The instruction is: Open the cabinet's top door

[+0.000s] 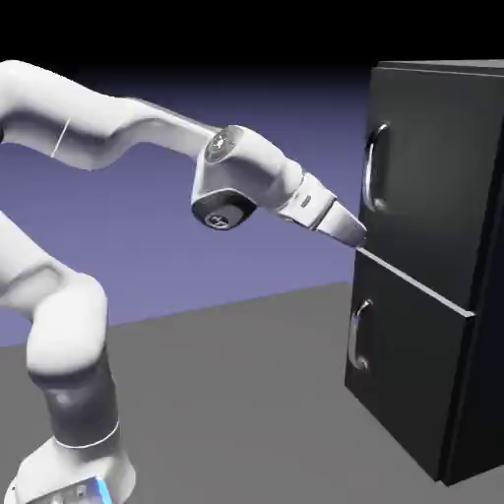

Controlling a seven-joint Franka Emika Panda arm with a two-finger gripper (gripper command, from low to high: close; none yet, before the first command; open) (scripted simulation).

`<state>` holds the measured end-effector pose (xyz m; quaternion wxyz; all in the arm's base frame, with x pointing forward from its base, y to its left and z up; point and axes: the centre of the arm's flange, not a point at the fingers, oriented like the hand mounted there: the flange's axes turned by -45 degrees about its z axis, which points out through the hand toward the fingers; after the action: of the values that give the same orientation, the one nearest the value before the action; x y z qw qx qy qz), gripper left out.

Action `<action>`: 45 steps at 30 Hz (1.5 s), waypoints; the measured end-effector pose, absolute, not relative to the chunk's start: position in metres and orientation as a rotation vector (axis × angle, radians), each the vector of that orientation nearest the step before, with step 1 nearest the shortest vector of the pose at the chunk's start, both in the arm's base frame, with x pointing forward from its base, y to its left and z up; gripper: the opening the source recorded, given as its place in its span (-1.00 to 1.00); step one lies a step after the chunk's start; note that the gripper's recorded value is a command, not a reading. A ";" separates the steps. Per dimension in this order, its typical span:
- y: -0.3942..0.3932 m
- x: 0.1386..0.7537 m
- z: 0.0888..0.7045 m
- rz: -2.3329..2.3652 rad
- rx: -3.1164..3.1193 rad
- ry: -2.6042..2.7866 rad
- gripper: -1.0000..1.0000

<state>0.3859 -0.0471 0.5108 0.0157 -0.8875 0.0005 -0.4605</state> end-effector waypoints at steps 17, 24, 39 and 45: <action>-0.050 0.376 0.528 -1.697 -2.575 0.010 0.00; -0.041 0.375 0.531 -1.829 -2.491 0.012 0.00; -0.004 0.386 0.535 -2.137 -2.312 0.044 0.00; 0.014 0.393 0.537 -2.253 -2.253 0.072 0.00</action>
<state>0.3933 0.0135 0.5369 -0.0227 -0.7068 0.0227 -0.7067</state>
